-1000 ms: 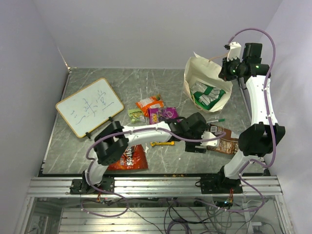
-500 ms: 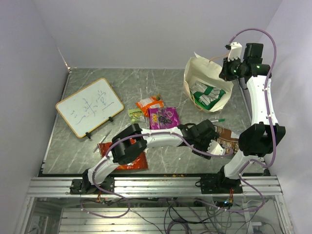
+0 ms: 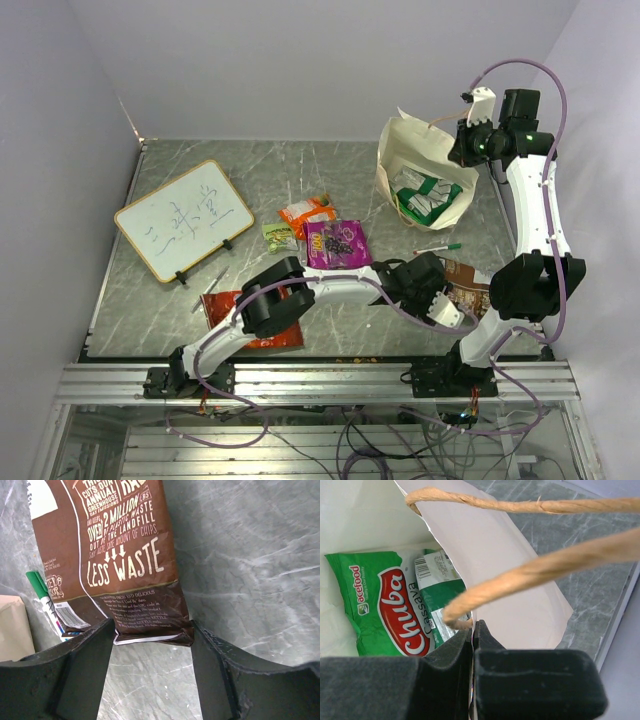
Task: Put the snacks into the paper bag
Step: Pick up the snack from the center of the board.
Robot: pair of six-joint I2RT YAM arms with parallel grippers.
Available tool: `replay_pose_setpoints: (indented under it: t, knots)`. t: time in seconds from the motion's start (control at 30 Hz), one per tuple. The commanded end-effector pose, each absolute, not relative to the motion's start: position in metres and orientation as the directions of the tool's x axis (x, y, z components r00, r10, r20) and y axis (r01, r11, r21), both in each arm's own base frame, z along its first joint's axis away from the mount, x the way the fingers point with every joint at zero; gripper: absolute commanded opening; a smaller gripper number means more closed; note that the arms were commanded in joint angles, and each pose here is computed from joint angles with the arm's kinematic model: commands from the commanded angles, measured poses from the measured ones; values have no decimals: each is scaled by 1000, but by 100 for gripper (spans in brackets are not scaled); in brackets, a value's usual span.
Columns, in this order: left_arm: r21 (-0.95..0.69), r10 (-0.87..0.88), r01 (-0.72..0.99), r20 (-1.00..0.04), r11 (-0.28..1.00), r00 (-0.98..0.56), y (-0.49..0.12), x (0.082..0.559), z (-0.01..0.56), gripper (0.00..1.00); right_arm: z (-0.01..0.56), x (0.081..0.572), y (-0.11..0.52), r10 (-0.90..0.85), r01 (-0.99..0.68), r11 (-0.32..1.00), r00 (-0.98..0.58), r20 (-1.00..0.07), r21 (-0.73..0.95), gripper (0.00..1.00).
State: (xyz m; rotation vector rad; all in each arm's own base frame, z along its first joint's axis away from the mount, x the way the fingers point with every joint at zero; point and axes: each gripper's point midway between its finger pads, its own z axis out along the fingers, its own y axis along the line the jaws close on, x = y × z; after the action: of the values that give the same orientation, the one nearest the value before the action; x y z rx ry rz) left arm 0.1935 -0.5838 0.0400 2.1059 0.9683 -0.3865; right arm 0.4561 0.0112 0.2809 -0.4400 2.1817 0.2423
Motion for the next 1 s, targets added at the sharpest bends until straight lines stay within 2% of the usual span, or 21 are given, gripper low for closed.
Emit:
replay_pose_setpoints:
  t: [0.0, 0.13, 0.27, 0.3, 0.4, 0.53, 0.77, 0.97]
  knots:
    - [594, 488, 698, -506, -400, 711, -597, 201, 42, 69, 274, 456, 12, -223, -407, 913, -563, -795, 32, 0]
    - [617, 491, 683, -488, -391, 722, -598, 206, 44, 58, 274, 456, 13, -223, -413, 910, -563, -796, 36, 0]
    - [619, 498, 672, -467, -406, 731, -595, 207, 44, 42, 275, 455, 13, -225, -413, 910, -562, -796, 34, 0]
    - [618, 496, 660, -450, -427, 743, -593, 206, 45, 34, 274, 455, 13, -226, -413, 910, -563, -795, 34, 0]
    - [613, 499, 627, -397, -481, 770, -585, 203, 54, 20, 277, 456, 14, -224, -415, 909, -560, -797, 36, 0]
    - [611, 519, 625, -373, -486, 769, -571, 202, 85, 7, 283, 457, 16, -221, -421, 906, -547, -807, 38, 0]
    - [575, 572, 669, -379, -471, 728, -532, 190, 146, 7, 286, 456, 12, -238, -418, 908, -534, -811, 9, 0]
    - [552, 647, 754, -437, -356, 625, -505, 186, 201, 7, 290, 454, 10, -253, -416, 909, -531, -809, -10, 0]
